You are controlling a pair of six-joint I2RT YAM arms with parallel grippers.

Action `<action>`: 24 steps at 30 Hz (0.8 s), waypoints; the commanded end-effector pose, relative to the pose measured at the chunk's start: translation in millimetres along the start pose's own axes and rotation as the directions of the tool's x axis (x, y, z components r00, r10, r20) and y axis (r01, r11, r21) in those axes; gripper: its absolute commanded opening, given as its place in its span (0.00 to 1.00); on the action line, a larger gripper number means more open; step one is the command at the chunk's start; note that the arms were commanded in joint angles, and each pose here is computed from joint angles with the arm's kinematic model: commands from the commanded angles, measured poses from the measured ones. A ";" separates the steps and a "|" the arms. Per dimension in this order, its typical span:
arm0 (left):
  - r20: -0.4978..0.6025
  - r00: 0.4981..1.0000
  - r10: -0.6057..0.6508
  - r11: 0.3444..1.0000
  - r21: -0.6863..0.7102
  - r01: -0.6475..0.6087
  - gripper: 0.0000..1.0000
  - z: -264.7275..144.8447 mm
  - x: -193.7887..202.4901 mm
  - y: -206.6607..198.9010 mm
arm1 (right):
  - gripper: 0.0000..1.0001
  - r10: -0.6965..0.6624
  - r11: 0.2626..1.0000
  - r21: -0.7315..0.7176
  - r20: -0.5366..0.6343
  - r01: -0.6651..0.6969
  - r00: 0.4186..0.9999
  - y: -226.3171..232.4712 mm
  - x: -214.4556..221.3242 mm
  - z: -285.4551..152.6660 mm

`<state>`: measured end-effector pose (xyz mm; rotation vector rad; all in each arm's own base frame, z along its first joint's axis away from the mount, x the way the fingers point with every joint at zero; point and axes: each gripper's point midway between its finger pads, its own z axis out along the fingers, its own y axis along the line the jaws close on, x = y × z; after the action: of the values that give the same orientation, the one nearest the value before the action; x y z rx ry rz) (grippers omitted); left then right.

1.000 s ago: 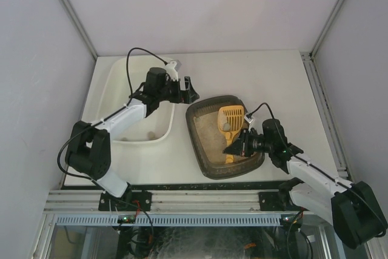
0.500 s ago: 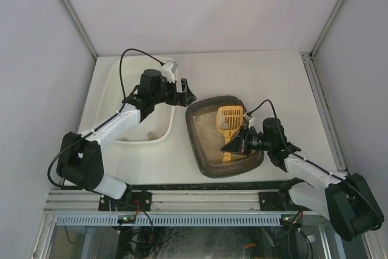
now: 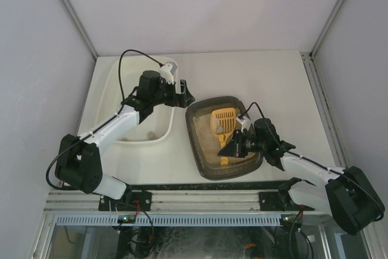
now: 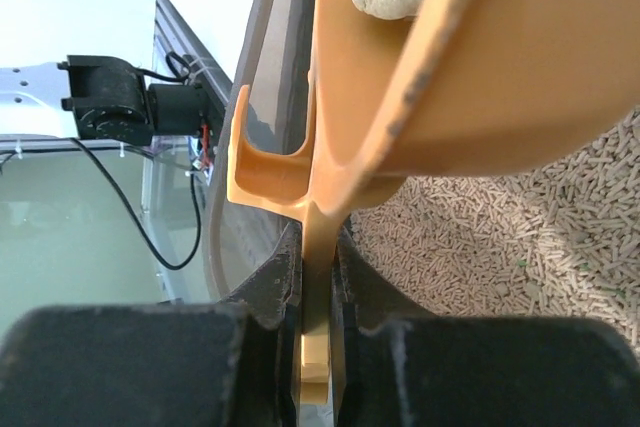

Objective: Clean the litter box

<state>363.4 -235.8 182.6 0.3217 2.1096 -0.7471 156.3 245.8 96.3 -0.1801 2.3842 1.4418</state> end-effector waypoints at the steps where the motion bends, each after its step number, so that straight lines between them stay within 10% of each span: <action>1: 0.017 1.000 0.021 1.000 0.000 -0.021 1.00 -3.6 -0.3 -0.5 | 0.00 -0.138 0.990 -0.006 0.051 0.138 0.989 4.9 -22.5 6.5; 24: 0.034 0.999 0.038 0.999 0.007 -0.038 1.00 -7.6 -13.8 -6.1 | 0.00 -0.159 0.985 -0.056 0.032 0.160 0.987 26.5 -60.7 11.5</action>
<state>361.6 -234.3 179.3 0.3193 2.1272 -0.7405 204.4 263.7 103.8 -0.2919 2.3420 1.3984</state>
